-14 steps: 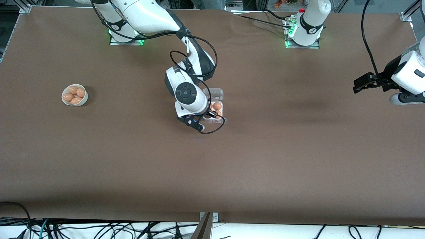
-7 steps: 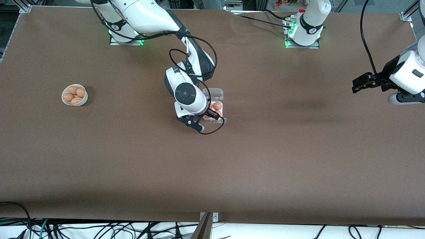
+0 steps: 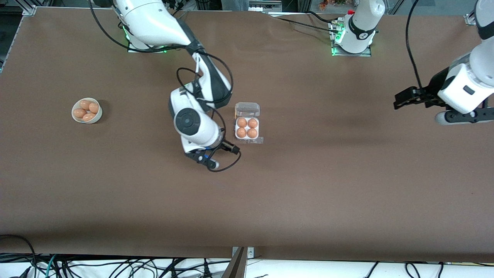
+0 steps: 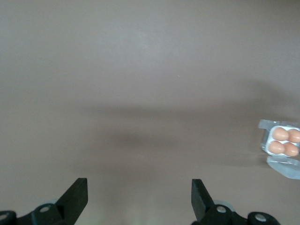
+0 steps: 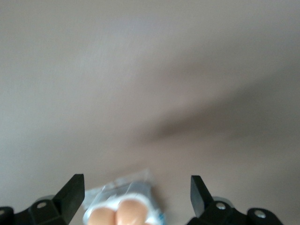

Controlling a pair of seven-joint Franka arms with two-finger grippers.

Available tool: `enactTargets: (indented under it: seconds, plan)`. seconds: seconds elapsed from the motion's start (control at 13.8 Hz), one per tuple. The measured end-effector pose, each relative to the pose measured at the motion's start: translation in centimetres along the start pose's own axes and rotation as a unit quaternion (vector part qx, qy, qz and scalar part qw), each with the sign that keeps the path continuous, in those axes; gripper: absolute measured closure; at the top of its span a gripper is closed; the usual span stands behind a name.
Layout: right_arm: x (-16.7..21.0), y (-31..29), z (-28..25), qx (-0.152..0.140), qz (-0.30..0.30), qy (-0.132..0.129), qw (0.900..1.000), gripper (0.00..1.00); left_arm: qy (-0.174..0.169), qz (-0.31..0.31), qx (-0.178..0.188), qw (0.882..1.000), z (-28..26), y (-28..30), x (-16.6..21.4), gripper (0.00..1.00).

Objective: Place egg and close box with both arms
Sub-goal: 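Withdraw the right gripper while the left gripper reaches toward the carton, then move the left gripper over the open carton lid while the right gripper retracts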

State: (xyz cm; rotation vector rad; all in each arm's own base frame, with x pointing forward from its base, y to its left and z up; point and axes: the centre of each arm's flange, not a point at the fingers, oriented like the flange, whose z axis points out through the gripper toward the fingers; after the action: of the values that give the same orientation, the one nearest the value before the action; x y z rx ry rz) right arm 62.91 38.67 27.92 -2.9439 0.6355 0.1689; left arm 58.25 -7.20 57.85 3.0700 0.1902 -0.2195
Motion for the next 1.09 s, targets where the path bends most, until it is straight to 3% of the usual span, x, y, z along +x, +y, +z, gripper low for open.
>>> enactTargets:
  seconds: [0.29, 0.51, 0.58, 0.65, 0.8, 1.09]
  plan:
    - [5.0, 5.1, -3.7, -0.040, -0.047, 0.002, 0.998, 0.00, -0.025, -0.025, 0.017, 0.999, 3.4, 8.0, -1.1, 0.08]
    - [7.7, 8.2, -7.8, -0.045, -0.054, 0.013, 0.997, 0.00, -0.050, -0.034, 0.029, 0.998, 6.7, 13.5, -2.1, 0.37]
    - [8.9, 9.9, -9.2, -0.052, -0.053, 0.018, 0.997, 0.00, -0.060, -0.031, 0.026, 0.997, 7.6, 14.9, -2.5, 0.37]
    - [10.0, 12.1, -10.7, -0.064, -0.061, 0.022, 0.996, 0.00, -0.072, -0.026, 0.019, 0.997, 8.3, 16.1, -2.9, 0.44]
    - [11.5, 17.0, -13.7, -0.089, -0.091, 0.028, 0.991, 0.00, -0.091, -0.021, 0.013, 0.996, 9.9, 18.6, -3.8, 0.67]
    - [11.0, 25.2, -21.6, -0.095, -0.155, 0.050, 0.982, 0.00, -0.119, -0.028, 0.025, 0.992, 13.7, 24.9, -6.3, 0.76]
